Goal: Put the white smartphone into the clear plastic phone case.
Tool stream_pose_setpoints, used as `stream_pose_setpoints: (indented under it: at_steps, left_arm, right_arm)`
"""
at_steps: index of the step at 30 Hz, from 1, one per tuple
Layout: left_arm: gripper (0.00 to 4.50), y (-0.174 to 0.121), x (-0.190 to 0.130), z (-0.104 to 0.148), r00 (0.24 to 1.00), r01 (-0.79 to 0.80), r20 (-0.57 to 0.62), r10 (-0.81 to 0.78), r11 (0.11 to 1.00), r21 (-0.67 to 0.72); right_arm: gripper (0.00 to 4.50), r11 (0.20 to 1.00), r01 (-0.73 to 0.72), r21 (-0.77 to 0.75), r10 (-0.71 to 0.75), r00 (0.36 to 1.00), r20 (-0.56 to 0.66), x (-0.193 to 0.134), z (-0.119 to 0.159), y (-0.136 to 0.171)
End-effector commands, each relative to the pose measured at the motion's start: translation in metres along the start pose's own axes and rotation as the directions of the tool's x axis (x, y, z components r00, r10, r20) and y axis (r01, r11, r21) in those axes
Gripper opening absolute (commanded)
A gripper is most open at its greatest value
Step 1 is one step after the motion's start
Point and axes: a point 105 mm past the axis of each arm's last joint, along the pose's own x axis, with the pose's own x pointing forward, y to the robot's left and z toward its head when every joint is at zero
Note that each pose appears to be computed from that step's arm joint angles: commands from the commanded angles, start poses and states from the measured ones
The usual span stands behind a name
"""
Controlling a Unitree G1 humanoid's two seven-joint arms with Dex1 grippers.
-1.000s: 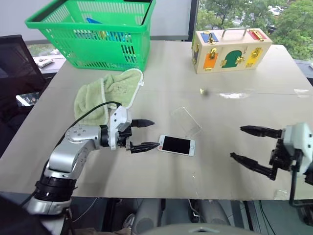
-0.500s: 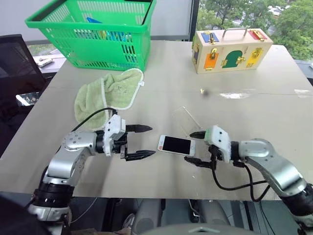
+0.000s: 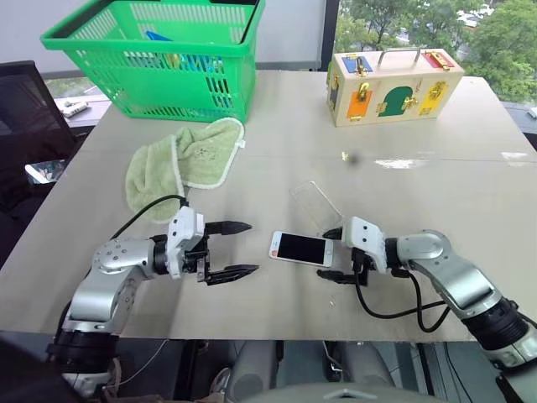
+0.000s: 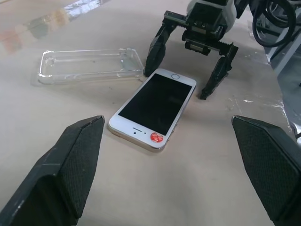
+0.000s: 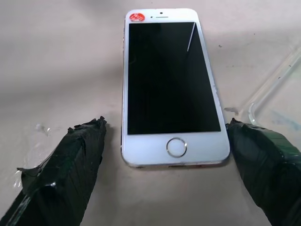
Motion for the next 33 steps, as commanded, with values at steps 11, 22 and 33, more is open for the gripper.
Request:
stream_pose_setpoints:
  at_steps: [11, 22, 33]
  left_arm:
    - [4.5, 0.0, -0.005, 0.006, 1.0, -0.005, 0.005, 0.004, 0.999, 0.043]
    - [4.5, -0.004, -0.005, 0.002, 1.0, -0.011, 0.01, 0.011, 0.999, 0.037]
    - [4.5, -0.004, -0.003, 0.002, 1.0, -0.013, 0.019, 0.012, 0.999, 0.034]
  right_arm:
    - [4.46, 0.996, -0.08, -0.035, 0.061, 0.928, -0.366, 0.003, 0.001, 0.009]
    - [2.9, 0.998, -0.056, 0.007, 0.052, 0.881, -0.47, 0.004, -0.034, 0.011]
    - [2.83, 0.999, 0.04, -0.006, -0.039, 0.913, -0.407, -0.049, -0.051, 0.0]
